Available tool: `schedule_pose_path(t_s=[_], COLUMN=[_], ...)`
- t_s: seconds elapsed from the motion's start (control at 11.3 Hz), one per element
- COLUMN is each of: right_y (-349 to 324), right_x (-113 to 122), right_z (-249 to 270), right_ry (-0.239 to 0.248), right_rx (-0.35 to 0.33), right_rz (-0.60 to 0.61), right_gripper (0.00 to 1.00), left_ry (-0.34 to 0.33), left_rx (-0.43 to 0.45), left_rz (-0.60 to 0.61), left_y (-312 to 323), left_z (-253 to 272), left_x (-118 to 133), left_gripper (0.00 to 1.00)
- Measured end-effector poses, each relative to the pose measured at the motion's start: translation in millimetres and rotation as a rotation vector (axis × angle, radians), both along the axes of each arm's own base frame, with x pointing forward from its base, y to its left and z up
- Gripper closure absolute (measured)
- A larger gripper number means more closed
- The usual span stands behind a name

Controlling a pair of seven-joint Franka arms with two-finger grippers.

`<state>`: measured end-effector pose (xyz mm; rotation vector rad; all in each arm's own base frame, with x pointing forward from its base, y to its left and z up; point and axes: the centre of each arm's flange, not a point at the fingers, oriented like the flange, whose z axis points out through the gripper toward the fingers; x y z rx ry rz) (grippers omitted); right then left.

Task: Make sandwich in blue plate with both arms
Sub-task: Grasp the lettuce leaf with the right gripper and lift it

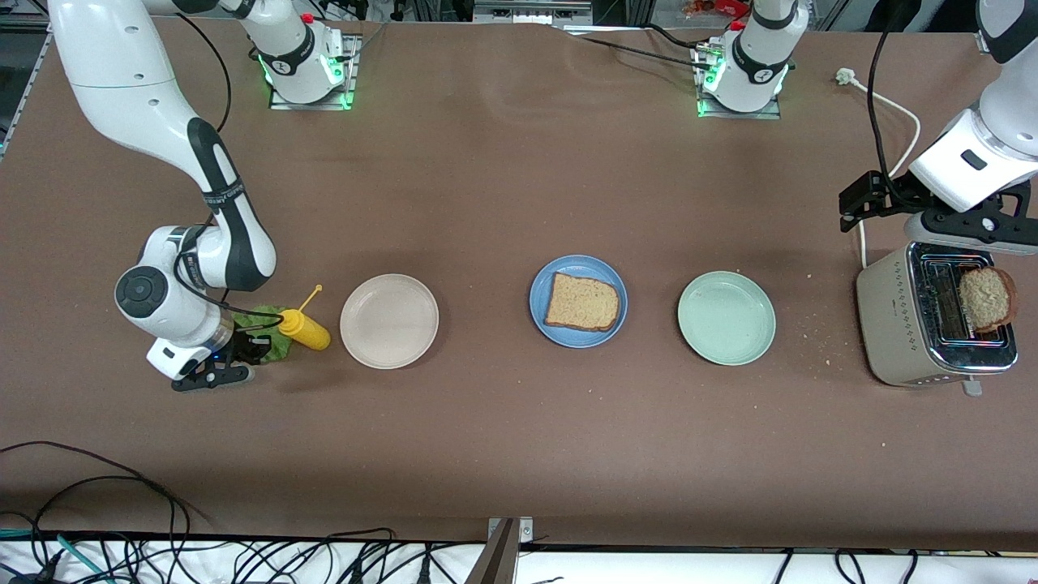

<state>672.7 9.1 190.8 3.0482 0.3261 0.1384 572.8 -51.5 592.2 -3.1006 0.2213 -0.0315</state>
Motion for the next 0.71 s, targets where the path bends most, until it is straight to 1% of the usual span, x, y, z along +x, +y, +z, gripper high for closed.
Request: schedule_pose_path(t_s=[0.44, 0.71], right_y=[3.9, 8.6], right_x=[2.3, -0.7], right_z=[22.0, 56.4], right_ry=[-0.011, 0.023], right_rx=[0.007, 0.016], right_rz=[0.009, 0.011], right_gripper=[0.97, 0.97], left_ry=[0.000, 0.000], left_rx=[0.000, 0.000], left_rz=[0.000, 0.000], left_y=[0.0, 0.0], left_z=[0.0, 0.2], left_x=[0.0, 0.0], left_gripper=[0.00, 0.00])
